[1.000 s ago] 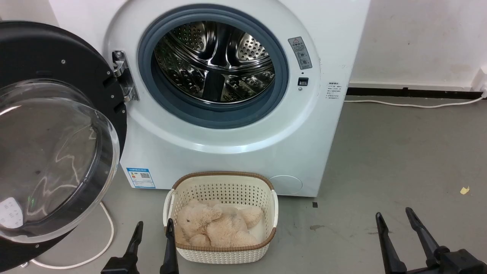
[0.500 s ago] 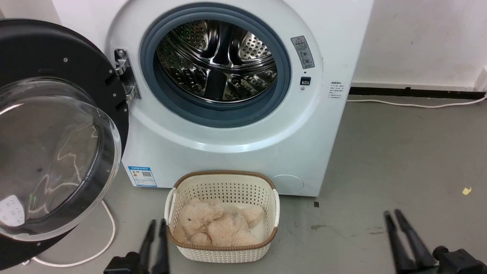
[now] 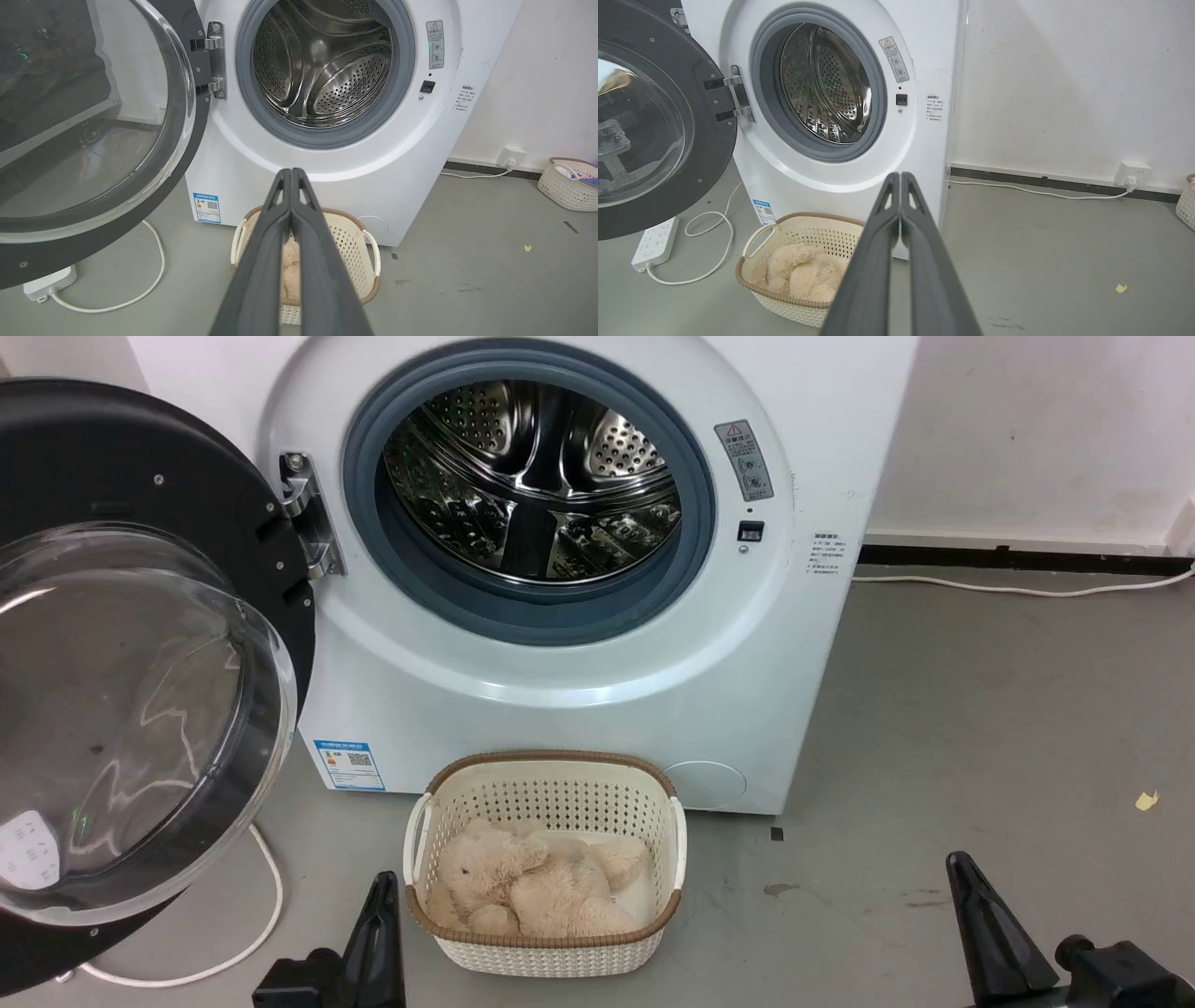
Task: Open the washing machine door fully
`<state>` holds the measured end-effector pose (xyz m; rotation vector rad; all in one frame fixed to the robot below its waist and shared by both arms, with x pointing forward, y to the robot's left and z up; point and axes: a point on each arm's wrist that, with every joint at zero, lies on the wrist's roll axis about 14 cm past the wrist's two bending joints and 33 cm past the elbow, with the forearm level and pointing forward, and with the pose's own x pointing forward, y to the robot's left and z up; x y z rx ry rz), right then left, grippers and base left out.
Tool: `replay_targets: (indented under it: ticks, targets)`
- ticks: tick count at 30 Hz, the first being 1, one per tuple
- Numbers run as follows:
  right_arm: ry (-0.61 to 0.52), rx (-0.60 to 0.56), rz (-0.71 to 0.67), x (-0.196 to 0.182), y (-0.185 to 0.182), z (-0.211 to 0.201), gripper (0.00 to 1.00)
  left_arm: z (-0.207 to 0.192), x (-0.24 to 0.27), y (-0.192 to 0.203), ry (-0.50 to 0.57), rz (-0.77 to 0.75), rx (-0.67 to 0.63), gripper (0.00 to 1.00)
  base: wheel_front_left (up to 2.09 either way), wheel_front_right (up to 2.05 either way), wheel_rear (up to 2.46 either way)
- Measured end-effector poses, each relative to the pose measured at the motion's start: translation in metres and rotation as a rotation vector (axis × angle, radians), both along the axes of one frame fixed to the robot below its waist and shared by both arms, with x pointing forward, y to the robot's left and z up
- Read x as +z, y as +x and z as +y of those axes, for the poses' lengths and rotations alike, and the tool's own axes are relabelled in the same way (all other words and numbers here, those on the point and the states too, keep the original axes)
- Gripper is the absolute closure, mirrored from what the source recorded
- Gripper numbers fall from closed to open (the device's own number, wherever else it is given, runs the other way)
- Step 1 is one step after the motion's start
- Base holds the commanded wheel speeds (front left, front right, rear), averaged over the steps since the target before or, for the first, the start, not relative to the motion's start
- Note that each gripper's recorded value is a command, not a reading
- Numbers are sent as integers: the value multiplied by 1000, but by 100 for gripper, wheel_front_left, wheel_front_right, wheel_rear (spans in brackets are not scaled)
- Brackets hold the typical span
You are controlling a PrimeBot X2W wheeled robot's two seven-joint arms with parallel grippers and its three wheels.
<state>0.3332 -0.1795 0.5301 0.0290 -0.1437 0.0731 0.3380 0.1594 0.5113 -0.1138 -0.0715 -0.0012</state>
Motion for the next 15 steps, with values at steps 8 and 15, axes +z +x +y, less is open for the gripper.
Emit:
replay_targets:
  ticks: [8,15]
  targets:
    - [-4,4,15,-3,1,1,100,2,0,2,13,5,1,100,0,0,0]
    - [-11,8,31,-5,2,2,100,2,0,3,19,12,-3,100,0,0,0]
